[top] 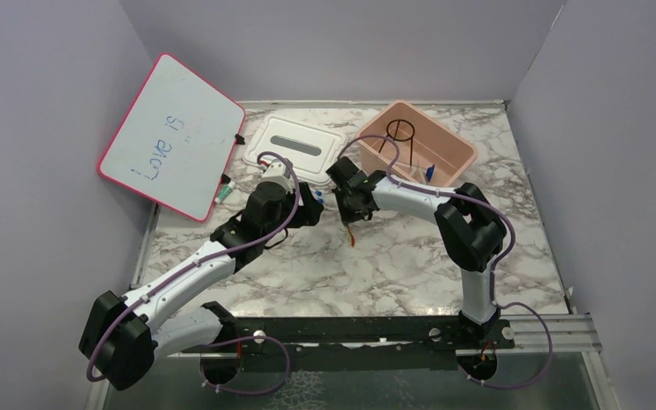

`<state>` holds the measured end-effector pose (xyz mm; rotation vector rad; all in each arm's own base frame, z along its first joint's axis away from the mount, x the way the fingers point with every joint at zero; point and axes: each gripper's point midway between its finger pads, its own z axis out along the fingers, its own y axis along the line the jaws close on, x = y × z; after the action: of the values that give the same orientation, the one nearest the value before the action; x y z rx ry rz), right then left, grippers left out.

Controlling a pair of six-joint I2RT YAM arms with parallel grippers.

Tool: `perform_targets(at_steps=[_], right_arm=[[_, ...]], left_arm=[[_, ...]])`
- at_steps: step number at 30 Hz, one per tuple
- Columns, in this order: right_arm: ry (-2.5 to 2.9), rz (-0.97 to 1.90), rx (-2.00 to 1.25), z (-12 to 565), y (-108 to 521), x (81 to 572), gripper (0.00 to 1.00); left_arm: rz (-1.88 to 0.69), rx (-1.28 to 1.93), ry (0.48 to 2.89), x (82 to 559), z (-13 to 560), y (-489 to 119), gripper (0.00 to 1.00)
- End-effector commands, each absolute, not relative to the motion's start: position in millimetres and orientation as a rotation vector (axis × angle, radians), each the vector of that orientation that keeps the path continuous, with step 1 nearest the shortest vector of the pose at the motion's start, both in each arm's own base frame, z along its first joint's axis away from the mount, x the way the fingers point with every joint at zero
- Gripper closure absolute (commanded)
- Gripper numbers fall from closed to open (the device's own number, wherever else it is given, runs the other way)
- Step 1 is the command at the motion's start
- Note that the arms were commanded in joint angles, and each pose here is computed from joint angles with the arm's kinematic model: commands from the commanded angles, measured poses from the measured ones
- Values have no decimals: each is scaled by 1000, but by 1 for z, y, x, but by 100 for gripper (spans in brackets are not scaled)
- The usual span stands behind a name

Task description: Organize the chemistry lab equipment

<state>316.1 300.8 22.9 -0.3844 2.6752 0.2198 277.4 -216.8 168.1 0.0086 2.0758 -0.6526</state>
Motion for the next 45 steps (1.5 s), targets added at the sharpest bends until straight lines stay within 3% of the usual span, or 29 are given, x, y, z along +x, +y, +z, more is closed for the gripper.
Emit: perform_targets(at_steps=[1,12,25,31,45], right_arm=[[2579,216,-499,48,302,323,98],[2323,321,-564,162,281,370,99],[2103,296,-553,268,165,440,99],[2106,332,-656,249,122,451,98],[2205,512,-862,170,140,433,98]], left_arm=[[-625,5,2051,278,173,-211,28],[-616,2,2028,279,183,-209,27],[-628,7,2029,280,187,-211,27],[-642,23,2026,277,197,-213,27],[-619,27,2004,278,210,-207,26]])
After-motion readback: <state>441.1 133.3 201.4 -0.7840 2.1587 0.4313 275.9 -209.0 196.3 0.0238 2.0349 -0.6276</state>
